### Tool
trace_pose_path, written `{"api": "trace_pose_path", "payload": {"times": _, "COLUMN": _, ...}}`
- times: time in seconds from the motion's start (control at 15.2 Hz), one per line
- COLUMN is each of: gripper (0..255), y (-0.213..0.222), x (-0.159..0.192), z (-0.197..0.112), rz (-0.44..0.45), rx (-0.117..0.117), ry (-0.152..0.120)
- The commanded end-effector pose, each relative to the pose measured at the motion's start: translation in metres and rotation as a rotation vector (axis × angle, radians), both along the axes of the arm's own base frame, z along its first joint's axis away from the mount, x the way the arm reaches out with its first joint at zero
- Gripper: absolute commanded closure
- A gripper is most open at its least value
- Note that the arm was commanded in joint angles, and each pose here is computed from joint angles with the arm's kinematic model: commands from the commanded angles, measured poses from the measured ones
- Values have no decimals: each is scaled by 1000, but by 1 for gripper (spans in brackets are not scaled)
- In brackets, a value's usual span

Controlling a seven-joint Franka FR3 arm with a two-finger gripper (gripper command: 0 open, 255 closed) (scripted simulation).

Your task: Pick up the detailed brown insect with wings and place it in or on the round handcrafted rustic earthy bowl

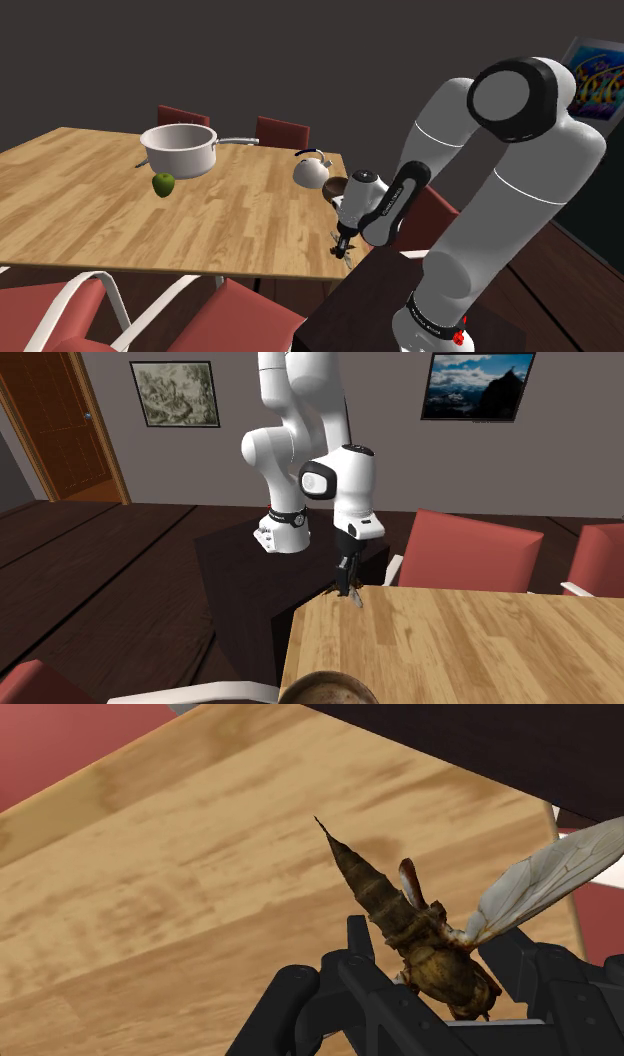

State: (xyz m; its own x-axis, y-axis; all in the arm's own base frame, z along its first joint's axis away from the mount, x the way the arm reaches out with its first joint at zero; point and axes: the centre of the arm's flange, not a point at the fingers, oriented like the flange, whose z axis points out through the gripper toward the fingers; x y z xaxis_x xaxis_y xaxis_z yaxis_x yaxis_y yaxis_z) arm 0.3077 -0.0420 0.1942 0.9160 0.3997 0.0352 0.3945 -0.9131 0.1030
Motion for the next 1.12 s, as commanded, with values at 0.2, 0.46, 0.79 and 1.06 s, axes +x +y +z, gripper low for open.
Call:
{"api": "trace_pose_path", "payload": {"times": 0.2, "gripper": 255, "y": -1, "x": 0, "z": 27, "rz": -2, "rx": 3, "ry": 1}}
{"api": "trace_pose_path", "payload": {"times": 0.46, "gripper": 255, "y": -1, "x": 0, "z": 48, "rz": -2, "rx": 3, "ry": 1}}
{"api": "trace_pose_path", "payload": {"times": 0.79, "gripper": 255, "y": -1, "x": 0, "z": 75, "rz": -2, "rx": 3, "ry": 1}}
{"api": "trace_pose_path", "payload": {"times": 1.06, "gripper": 255, "y": -1, "x": 0, "z": 96, "rz": -2, "rx": 3, "ry": 1}}
